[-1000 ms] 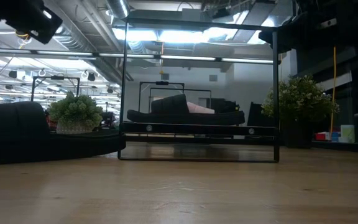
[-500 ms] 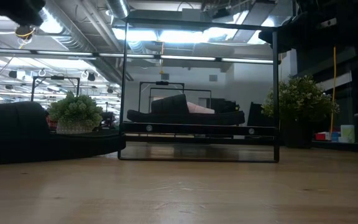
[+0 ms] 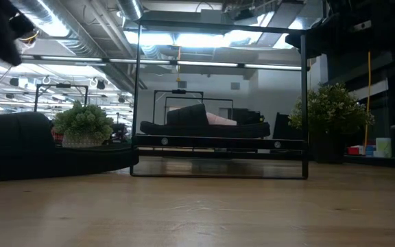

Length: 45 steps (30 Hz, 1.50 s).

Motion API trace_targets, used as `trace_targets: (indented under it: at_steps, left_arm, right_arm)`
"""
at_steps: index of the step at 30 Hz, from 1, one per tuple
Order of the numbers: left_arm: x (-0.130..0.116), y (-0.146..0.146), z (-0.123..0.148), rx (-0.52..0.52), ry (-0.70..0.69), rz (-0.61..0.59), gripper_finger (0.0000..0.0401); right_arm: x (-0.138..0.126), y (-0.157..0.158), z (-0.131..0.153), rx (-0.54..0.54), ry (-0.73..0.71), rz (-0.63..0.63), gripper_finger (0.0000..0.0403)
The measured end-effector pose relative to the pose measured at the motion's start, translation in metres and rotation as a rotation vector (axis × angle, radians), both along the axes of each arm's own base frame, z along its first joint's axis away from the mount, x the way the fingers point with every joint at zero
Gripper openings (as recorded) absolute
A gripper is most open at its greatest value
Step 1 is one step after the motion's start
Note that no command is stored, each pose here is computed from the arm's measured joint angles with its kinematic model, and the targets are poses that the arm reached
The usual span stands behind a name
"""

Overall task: Pick and place slides into the shelf
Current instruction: Put the black slides on the shelf

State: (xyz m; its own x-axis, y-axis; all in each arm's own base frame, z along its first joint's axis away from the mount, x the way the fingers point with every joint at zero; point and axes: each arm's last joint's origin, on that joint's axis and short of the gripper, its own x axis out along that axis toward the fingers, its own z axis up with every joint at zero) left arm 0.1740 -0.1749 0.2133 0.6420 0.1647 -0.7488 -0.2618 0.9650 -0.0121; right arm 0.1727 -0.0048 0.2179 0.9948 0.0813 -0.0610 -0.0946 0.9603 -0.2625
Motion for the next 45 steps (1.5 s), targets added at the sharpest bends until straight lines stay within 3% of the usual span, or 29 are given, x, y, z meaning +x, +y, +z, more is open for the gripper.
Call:
trace_targets:
  at_steps: [11, 23, 38, 45]
  left_arm:
    - [-0.007, -0.003, -0.008, -0.270, 0.201, 0.135, 0.0000]
    - [-0.005, -0.006, -0.013, -0.317, 0.235, 0.194, 0.0000]
    - [0.007, -0.008, -0.048, -0.213, 0.345, 0.259, 0.0000]
    - [0.004, 0.000, -0.050, -0.132, 0.401, 0.294, 0.0000]
  right_arm:
    - [0.000, 0.000, 0.000, -0.023, -0.003, 0.002, 0.0014]
    - [0.000, 0.000, 0.000, -0.049, -0.007, 0.003, 0.0014]
    - [0.000, 0.000, 0.001, -0.050, -0.018, 0.003, 0.0014]
    - [0.000, 0.000, 0.002, -0.050, -0.021, 0.002, 0.0014]
